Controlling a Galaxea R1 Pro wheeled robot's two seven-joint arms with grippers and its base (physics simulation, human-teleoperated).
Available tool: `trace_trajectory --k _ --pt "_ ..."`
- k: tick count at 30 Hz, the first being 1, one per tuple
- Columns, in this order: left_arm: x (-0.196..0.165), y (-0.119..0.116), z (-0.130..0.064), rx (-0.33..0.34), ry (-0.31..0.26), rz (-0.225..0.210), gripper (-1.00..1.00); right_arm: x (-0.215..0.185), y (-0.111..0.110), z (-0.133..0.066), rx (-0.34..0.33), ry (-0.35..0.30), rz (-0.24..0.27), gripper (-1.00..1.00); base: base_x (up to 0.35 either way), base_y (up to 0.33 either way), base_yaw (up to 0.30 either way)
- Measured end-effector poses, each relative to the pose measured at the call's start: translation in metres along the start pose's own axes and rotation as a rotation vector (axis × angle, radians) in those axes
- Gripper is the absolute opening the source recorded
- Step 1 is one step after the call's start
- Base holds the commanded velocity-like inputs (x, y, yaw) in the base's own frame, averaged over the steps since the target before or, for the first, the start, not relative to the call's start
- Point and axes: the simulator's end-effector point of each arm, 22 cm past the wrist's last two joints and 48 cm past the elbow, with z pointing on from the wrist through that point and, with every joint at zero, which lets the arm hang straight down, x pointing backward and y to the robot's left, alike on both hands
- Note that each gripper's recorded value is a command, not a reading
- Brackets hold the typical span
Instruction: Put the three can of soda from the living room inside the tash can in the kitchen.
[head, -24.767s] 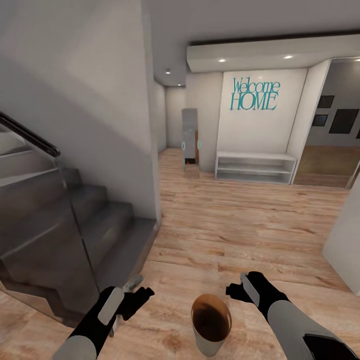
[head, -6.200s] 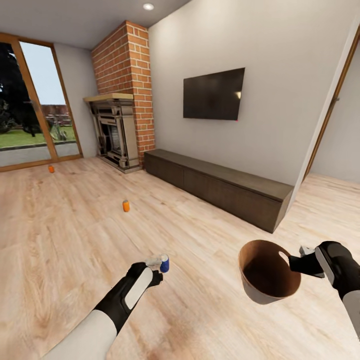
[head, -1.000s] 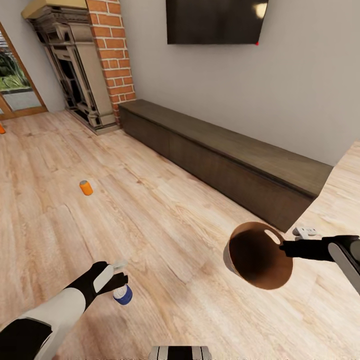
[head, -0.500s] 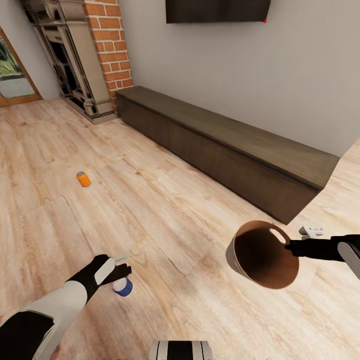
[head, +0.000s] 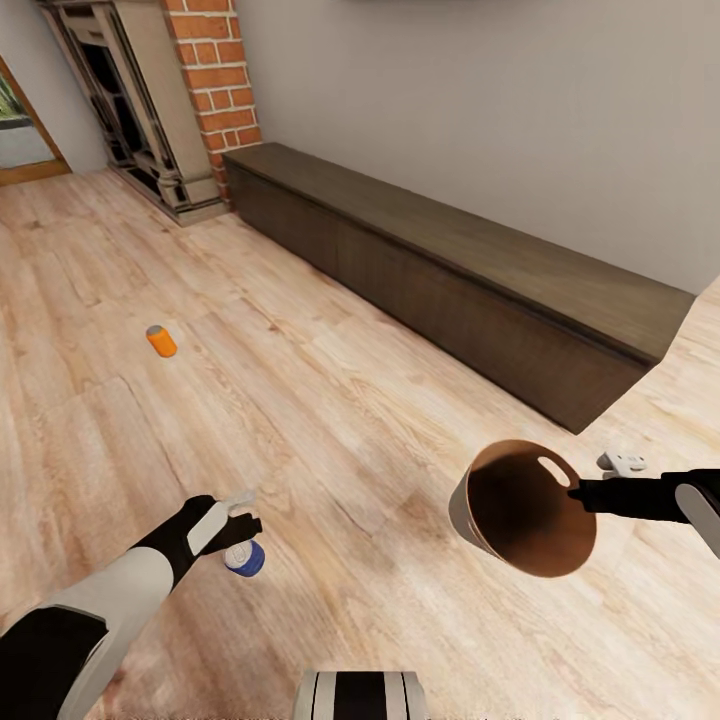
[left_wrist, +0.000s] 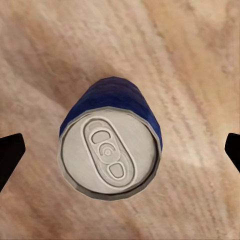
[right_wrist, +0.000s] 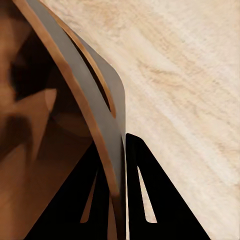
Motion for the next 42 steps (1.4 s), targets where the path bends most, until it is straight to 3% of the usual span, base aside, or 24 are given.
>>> trace_trajectory --k 17,34,35,42 --pt "0.027 0.008 0.034 -0.024 0.065 0.004 1.00 0.023 -0.007 0.032 0.004 0.068 0.012 -1.00 0.000 0.000 0.000" --pt "0.025 0.012 0.036 -0.040 0.030 0.003 1.00 0.022 -0.008 0.031 0.005 0.064 0.010 -1.00 0.000 0.000 0.000" --pt "0.025 0.012 0.036 -0.041 0.029 0.002 -1.00 0.022 -0.008 0.031 0.006 0.064 0.010 -1.00 0.000 0.000 0.000" --pt "0.024 0.013 0.037 -0.041 0.019 -0.004 -1.00 0.021 -0.008 0.031 0.005 0.064 0.010 -1.00 0.000 0.000 0.000"
